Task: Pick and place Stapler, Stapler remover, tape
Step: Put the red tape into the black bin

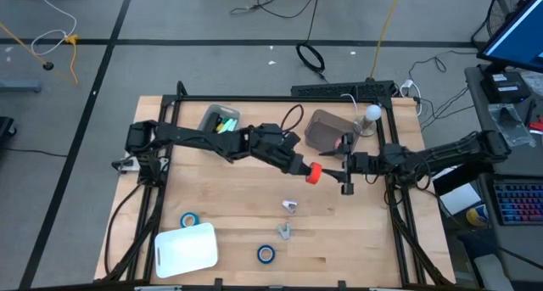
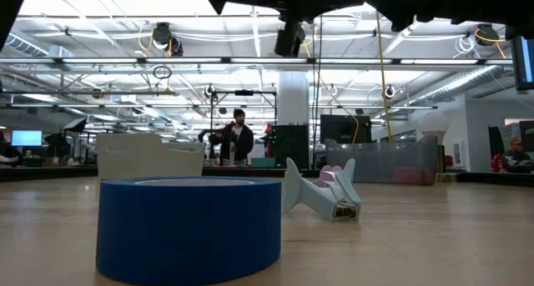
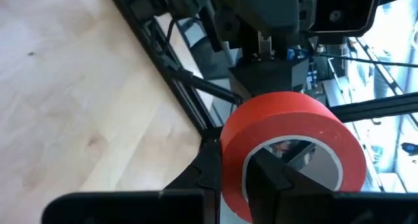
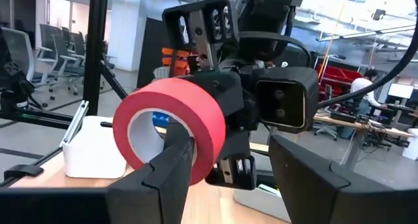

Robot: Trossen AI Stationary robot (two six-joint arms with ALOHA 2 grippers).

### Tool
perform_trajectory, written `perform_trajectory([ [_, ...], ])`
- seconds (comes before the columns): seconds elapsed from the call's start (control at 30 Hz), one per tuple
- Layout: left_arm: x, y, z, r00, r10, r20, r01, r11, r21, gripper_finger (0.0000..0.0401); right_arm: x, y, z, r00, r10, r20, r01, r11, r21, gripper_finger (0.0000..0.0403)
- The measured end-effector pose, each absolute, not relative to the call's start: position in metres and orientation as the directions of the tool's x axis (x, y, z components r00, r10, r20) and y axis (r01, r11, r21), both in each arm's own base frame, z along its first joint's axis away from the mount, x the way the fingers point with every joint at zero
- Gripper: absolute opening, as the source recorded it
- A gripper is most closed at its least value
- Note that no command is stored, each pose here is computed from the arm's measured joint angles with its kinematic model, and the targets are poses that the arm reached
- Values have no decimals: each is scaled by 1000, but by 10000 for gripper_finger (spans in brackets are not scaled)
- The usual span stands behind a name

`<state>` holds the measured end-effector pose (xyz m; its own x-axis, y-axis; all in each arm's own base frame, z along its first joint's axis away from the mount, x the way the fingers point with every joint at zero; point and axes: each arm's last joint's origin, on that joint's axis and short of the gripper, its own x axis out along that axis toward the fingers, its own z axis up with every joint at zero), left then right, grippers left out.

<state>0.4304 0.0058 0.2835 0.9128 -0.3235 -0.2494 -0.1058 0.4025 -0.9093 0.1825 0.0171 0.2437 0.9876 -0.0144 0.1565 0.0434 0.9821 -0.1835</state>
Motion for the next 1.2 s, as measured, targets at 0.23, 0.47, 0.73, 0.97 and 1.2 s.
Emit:
perform_trajectory([
  [0.23, 432, 8, 283, 929, -275, -248, -126, 397, -909, 39, 183, 17, 244, 987, -22, 159, 51, 982, -179, 199],
  [0.47, 431, 7, 282, 929, -262, -260, -142, 395, -907, 39, 183, 17, 244, 987, -19, 157, 43, 988, -149, 199],
  [0.73, 431, 9, 282, 937, -230, -263, -158, 392, -906, 39, 183, 17, 246, 985, -18, 169, 43, 988, -147, 189],
  [0.97, 432, 9, 283, 939, -222, -262, -159, 396, -905, 39, 183, 17, 246, 985, -15, 173, 41, 988, -147, 129],
  [1.2, 431, 9, 283, 939, -223, -263, -156, 404, -901, 39, 183, 17, 246, 984, -17, 175, 44, 988, -148, 34],
])
